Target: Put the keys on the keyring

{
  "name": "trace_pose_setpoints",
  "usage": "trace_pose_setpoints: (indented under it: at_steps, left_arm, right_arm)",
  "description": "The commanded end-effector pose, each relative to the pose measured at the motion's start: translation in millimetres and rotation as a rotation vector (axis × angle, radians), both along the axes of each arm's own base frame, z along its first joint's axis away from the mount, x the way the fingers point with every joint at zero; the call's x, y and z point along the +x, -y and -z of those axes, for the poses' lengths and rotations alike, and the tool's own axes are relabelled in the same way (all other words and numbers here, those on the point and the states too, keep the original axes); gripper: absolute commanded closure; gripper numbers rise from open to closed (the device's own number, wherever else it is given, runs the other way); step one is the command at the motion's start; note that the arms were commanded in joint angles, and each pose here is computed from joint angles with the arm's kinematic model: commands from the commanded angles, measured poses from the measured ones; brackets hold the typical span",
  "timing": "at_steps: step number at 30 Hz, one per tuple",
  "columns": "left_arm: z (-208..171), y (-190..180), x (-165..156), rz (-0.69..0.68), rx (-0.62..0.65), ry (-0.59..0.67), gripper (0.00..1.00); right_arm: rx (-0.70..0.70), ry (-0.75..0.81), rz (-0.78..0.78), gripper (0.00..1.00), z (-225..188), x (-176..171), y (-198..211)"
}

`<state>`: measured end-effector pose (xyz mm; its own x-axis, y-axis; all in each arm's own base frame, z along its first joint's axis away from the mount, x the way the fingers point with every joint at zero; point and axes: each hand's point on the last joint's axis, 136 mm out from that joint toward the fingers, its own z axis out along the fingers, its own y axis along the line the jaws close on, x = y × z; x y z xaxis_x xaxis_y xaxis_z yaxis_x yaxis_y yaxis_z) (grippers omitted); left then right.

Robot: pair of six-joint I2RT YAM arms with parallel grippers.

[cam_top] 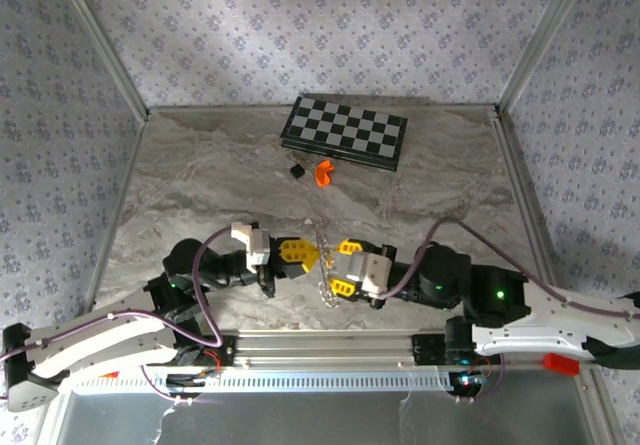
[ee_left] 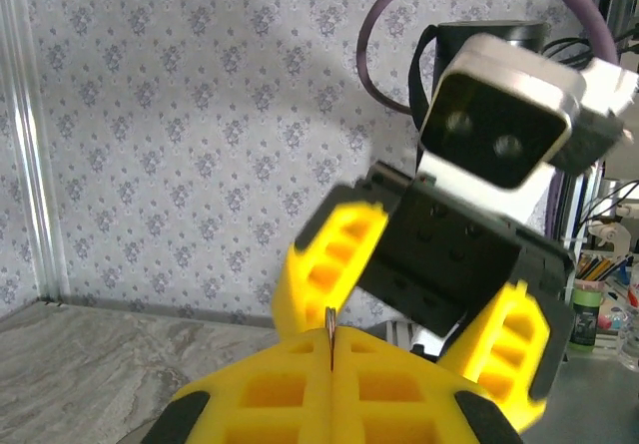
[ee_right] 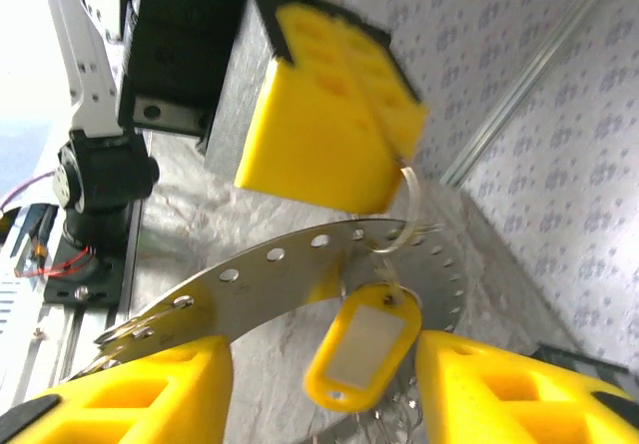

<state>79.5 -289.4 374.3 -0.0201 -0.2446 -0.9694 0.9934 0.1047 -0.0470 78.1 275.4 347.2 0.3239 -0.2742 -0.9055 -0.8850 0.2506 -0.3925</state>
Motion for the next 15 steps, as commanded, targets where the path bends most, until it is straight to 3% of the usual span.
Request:
trace_pose_setpoints:
  at_steps: [1, 9, 15]
  left_arm:
    - [-28.7, -11.2, -5.8, -0.003, -0.066, 0.060, 1.00]
    - [-29.0, -6.5, -19.0, 0.081, -0.039, 0.072, 1.00]
    - [-30.3, -3.2, -29.4, 0.151, -0.032, 0.080, 1.00]
  right_arm:
    - [0.057, -0.027, -0.036, 0.46, -14.1, -9.1, 11.1]
    - [0.138, -0.100, -0.106, 0.57, -35.6, -19.0, 13.5]
    - [0.156, -0.193, -0.107, 0.58, -39.1, -14.3, 11.1]
